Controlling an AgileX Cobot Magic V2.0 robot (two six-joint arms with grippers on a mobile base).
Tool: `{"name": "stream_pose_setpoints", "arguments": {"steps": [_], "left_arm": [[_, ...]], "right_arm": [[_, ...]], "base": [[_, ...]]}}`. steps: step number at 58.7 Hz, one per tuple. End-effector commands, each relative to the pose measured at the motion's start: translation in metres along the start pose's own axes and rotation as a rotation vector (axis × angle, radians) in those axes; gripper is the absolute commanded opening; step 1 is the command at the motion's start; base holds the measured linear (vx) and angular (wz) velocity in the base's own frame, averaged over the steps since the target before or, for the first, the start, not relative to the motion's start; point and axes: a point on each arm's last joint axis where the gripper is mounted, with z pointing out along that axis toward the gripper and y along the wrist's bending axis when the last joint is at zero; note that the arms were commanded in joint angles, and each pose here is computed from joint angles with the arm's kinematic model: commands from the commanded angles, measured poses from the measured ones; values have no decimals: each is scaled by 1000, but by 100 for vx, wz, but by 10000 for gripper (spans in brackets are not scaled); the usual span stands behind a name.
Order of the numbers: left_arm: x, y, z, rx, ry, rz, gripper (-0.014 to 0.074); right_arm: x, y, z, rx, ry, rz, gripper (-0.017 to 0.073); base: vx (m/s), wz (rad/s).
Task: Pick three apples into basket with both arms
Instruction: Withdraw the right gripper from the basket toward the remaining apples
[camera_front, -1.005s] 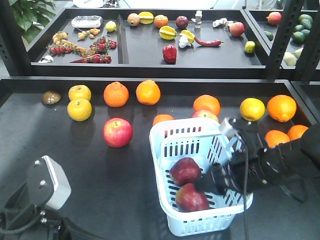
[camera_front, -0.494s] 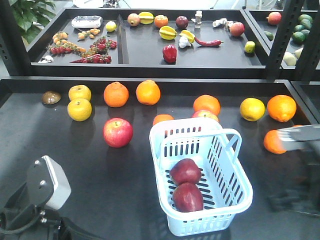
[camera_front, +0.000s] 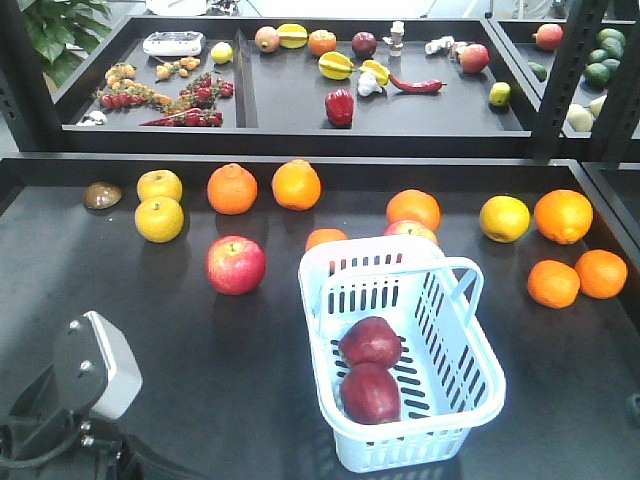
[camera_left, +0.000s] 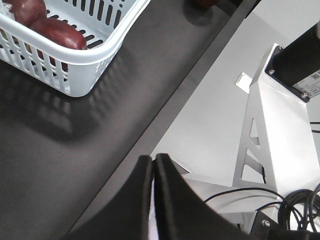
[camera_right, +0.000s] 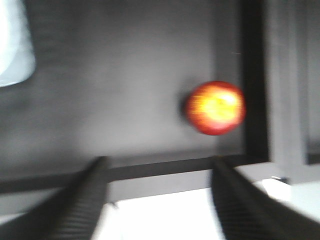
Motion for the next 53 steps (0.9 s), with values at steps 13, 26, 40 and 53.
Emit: {"name": "stream_pose_setpoints", "arguments": {"steps": [13, 26, 40, 53], "left_arm": [[-10, -4, -5, 10, -69, -18, -6], [-10, -4, -5, 10, -69, -19, -6], [-10, -4, -5, 10, -69, -19, -6], [-10, -4, -5, 10, -69, -19, -6]], "right_arm": [[-28, -34, 49, 92, 152, 97, 639], [-30, -68, 112, -108, 284, 279, 606], [-27, -78, 155, -89, 386, 275, 594], [-37, -83, 175, -60, 419, 251, 594]], "base": [[0, 0], [0, 0], [0, 0], [0, 0]]}}
